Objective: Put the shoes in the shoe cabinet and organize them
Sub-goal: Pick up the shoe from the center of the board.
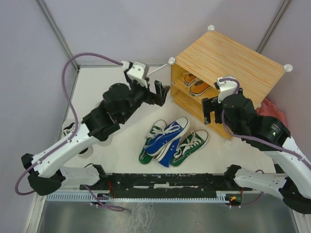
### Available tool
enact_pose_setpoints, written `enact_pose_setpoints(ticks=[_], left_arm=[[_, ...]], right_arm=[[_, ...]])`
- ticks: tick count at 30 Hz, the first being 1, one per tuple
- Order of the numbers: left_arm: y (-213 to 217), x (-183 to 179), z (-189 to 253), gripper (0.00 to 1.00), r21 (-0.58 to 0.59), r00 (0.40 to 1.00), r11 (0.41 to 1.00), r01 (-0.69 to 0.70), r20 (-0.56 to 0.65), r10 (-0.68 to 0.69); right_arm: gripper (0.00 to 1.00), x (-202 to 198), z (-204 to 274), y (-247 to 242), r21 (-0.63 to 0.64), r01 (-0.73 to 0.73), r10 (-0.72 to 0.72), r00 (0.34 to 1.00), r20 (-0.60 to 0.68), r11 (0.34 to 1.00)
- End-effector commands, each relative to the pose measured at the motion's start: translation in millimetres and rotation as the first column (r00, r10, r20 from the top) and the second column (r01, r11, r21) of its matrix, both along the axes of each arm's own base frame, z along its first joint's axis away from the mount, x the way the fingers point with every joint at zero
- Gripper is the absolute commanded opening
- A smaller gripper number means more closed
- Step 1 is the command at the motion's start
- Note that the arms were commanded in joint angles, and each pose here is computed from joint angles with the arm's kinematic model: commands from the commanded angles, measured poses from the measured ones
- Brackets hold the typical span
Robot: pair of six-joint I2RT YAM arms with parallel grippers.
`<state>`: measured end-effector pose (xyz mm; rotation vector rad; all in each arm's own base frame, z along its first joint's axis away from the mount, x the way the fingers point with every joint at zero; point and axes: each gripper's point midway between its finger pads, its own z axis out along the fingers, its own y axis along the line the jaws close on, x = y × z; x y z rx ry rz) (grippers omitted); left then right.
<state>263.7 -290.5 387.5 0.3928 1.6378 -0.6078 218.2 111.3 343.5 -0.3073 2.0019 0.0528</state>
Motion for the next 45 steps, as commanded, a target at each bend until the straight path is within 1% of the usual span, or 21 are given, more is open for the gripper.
enact_pose_setpoints(ticks=[1,4,6,7,9,11,13,14,15,17,18,19,21,22,24,26,31,35,38,41,45], left_arm=[[66.0,29.2,86.6,0.99,0.045,0.941,0.962,-0.270,0.225,0.253],[110.9,53.6,108.0,0.99,-0.014,0.905,0.930,-0.369,0.223,0.362],[155.1,71.4,106.2,0.99,-0.075,0.872,0.892,-0.445,0.190,0.451],[178.2,77.1,102.0,0.99,-0.108,0.848,0.864,-0.492,0.165,0.504],[228.2,85.8,83.1,0.99,-0.136,0.767,0.773,-0.619,0.108,0.633],[265.7,89.7,51.5,0.97,-0.115,0.695,0.694,-0.711,0.030,0.718],[291.2,88.9,7.7,0.95,-0.070,0.652,0.648,-0.758,-0.069,0.755],[301.9,88.7,-23.0,0.94,-0.039,0.630,0.631,-0.774,-0.131,0.765],[311.2,82.8,-49.9,0.94,-0.024,0.611,0.618,-0.786,-0.184,0.770],[339.9,66.8,-112.1,0.88,-0.003,0.528,0.552,-0.834,-0.296,0.796],[342.3,61.7,-130.3,0.87,0.017,0.513,0.546,-0.837,-0.319,0.797],[354.8,52.9,-153.7,0.85,0.044,0.464,0.509,-0.859,-0.353,0.813],[362.2,38.5,-195.4,0.83,0.120,0.412,0.497,-0.859,-0.415,0.811],[359.7,33.3,-210.9,0.81,0.151,0.407,0.515,-0.844,-0.444,0.798],[347.5,24.4,-236.6,0.78,0.187,0.420,0.569,-0.800,-0.502,0.756],[340.8,16.9,-254.3,0.76,0.201,0.421,0.594,-0.779,-0.534,0.733],[335.1,6.7,-277.7,0.75,0.262,0.405,0.629,-0.732,-0.575,0.711],[333.8,6.9,-288.8,0.74,0.276,0.390,0.636,-0.721,-0.597,0.701],[331.0,5.6,-303.5,0.66,0.302,0.361,0.648,-0.699,-0.634,0.684],[329.6,0.6,-320.3,0.61,0.337,0.308,0.649,-0.682,-0.673,0.673],[329.8,-1.3,-330.3,0.52,0.358,0.277,0.646,-0.675,-0.688,0.671]], right_arm=[[0.99,8.3,11.4,10.8,0.037,-0.014,0.012,0.999,0.034,0.999],[0.99,10.8,6.3,17.6,0.039,-0.027,0.026,0.999,0.023,0.999],[0.99,11.1,4.8,21.5,0.042,-0.040,0.039,0.999,0.015,0.998],[0.99,11.1,5.2,22.7,0.046,-0.045,0.044,0.999,0.016,0.998],[0.99,11.3,6.2,24.2,0.050,-0.052,0.051,0.999,0.018,0.997],[0.99,11.5,5.8,25.4,0.051,-0.058,0.057,0.998,0.019,0.997],[0.99,11.8,4.8,27.8,0.056,-0.066,0.065,0.998,0.019,0.996],[0.99,12.1,4.1,28.4,0.060,-0.067,0.066,0.998,0.019,0.996],[0.99,12.2,3.4,30.1,0.065,-0.071,0.070,0.997,0.017,0.995],[0.99,11.1,2.2,33.4,0.073,-0.086,0.086,0.996,0.007,0.994],[0.99,10.5,2.9,33.9,0.076,-0.090,0.090,0.996,0.007,0.993],[0.99,9.6,3.1,33.6,0.076,-0.094,0.094,0.996,0.006,0.993],[1.00,8.7,2.6,31.5,0.074,-0.094,0.093,0.996,0.010,0.993],[1.00,9.0,1.3,30.8,0.075,-0.091,0.090,0.996,0.013,0.993],[1.00,8.9,-1.5,31.1,0.081,-0.092,0.092,0.996,0.014,0.992],[1.00,9.0,-4.8,33.3,0.091,-0.097,0.097,0.995,0.012,0.991],[1.00,9.4,-12.0,35.0,0.088,-0.102,0.103,0.995,-0.001,0.991],[1.00,9.4,-8.9,28.5,0.086,-0.083,0.082,0.997,0.013,0.993],[1.00,8.5,-4.2,24.2,0.091,-0.076,0.073,0.997,0.030,0.993],[1.00,7.3,0.7,20.7,0.092,-0.072,0.069,0.997,0.040,0.993],[1.00,4.8,3.6,18.7,0.104,-0.077,0.072,0.996,0.051,0.992]])
